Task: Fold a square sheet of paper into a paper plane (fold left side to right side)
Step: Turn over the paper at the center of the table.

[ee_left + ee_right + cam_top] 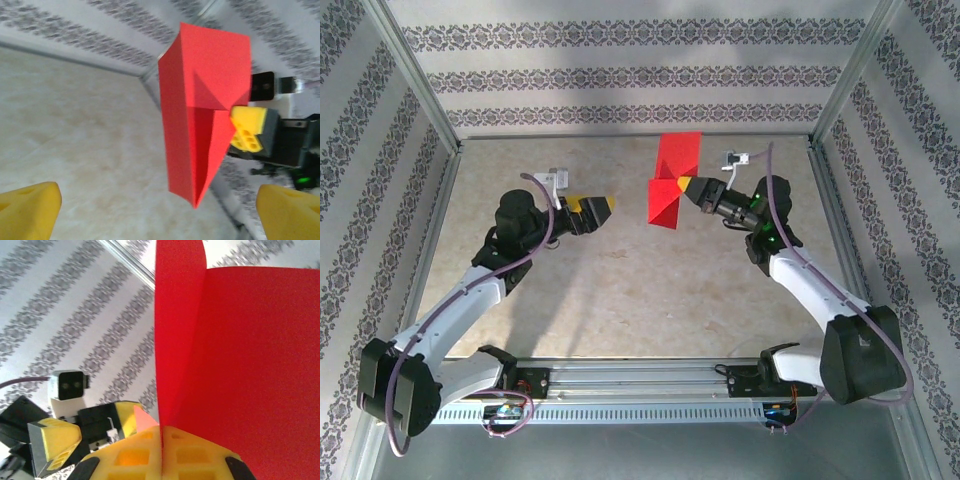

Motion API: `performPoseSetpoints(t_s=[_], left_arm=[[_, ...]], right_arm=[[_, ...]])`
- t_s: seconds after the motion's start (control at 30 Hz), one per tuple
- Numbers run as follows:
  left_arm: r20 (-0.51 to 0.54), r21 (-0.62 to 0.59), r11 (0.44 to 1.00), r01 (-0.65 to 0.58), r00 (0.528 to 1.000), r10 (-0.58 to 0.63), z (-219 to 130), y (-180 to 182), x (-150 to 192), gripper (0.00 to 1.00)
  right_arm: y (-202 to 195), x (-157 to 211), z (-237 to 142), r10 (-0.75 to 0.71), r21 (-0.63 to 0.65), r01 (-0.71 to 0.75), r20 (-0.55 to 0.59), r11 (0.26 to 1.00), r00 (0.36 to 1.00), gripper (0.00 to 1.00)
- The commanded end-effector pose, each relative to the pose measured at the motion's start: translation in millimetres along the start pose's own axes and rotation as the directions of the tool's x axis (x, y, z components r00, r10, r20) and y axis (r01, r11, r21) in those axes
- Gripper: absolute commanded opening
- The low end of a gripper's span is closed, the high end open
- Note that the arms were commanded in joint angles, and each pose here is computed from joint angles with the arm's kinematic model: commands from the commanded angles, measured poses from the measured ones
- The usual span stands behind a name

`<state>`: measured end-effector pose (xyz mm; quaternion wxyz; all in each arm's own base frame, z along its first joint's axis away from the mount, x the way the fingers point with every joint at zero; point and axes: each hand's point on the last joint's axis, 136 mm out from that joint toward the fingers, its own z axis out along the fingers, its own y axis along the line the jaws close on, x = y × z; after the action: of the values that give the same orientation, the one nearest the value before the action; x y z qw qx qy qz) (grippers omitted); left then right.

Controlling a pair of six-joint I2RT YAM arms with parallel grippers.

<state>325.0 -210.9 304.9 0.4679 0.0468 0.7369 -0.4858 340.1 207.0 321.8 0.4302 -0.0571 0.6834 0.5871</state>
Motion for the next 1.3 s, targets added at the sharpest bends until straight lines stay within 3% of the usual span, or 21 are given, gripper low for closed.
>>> performPoseSetpoints(t_s=[0.0,0.2,0.67,1.0,1.1,1.27], left_arm=[[0.063,0.277,0.961,0.011,0.998,-0.03,-3.2,-59.5,-32.7,1.0],[0.043,0.393,0.919,0.036,0.997,-0.057,3.0,-82.7,-36.5,1.0],[-0.047,0.507,0.86,0.063,0.998,-0.046,25.9,-113.7,-21.2,0.97],[-0.042,0.508,0.86,0.053,0.998,-0.037,27.8,-115.3,-23.2,0.46],[-0.045,0.495,0.867,0.054,0.998,-0.036,28.8,-112.7,-22.4,0.32],[-0.048,0.473,0.88,0.049,0.998,-0.03,29.8,-109.3,-21.0,0.19]], right_arm=[[56.5,-30.4,-6.1,-0.07,-0.173,0.085,0.088,0.981,0.994,0.0],[83.5,-34.7,-4.9,-0.044,-0.279,0.076,0.121,0.957,0.992,0.0],[96.8,-18.6,20.6,-0.022,-0.336,0.042,0.063,0.941,0.998,0.0],[90.1,-9.8,24.5,0.004,-0.331,0.008,0.038,0.944,0.999,0.0],[89.2,-9.8,23.8,0.005,-0.328,0.008,0.039,0.945,0.999,0.04],[88.4,-10.2,21.8,0.003,-0.325,0.01,0.041,0.946,0.999,0.15]])
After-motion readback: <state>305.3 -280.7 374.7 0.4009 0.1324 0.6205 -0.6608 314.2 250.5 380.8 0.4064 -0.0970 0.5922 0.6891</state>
